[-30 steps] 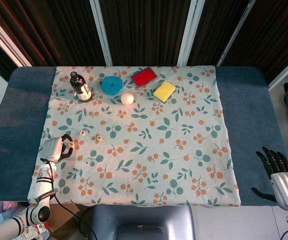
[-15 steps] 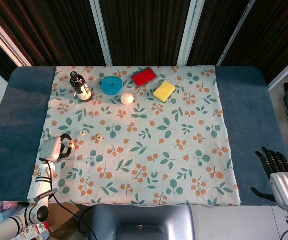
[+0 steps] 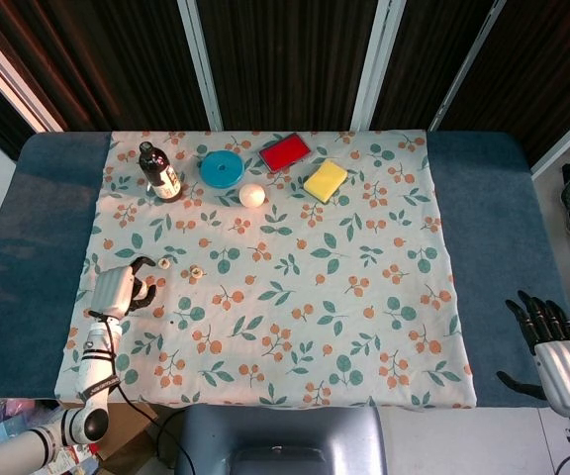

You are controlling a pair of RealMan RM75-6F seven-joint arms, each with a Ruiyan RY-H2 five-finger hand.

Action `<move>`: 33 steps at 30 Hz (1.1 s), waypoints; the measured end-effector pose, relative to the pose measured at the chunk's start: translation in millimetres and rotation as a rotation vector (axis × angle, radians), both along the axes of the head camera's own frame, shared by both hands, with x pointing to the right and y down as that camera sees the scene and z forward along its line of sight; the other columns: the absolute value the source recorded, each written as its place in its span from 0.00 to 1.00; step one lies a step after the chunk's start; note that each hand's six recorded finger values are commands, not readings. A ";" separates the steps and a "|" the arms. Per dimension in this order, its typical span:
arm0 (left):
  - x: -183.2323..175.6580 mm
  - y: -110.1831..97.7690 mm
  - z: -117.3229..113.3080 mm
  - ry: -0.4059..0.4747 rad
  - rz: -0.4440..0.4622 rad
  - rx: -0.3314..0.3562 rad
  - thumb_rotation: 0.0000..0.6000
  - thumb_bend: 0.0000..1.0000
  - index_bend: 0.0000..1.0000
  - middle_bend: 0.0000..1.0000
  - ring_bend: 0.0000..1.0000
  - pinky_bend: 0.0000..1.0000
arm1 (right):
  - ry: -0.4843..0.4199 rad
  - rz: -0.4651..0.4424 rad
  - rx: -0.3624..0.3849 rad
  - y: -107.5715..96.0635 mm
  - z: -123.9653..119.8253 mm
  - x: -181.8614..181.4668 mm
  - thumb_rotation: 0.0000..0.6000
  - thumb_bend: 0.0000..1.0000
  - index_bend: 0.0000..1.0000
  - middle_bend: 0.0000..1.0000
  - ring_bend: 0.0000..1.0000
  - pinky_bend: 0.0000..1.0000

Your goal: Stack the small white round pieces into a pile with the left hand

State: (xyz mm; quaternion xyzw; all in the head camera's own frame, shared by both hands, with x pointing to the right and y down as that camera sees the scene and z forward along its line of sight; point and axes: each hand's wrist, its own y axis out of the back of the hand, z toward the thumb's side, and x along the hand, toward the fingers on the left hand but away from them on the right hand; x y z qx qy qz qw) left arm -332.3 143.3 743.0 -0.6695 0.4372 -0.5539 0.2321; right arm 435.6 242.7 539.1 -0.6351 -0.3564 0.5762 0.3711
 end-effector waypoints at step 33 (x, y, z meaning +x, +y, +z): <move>72.3 -9.8 51.9 -0.120 0.064 -0.050 1.00 0.41 0.42 1.00 1.00 1.00 | -0.014 0.027 0.008 -2.6 -5.9 9.2 1.00 0.12 0.00 0.00 0.00 0.00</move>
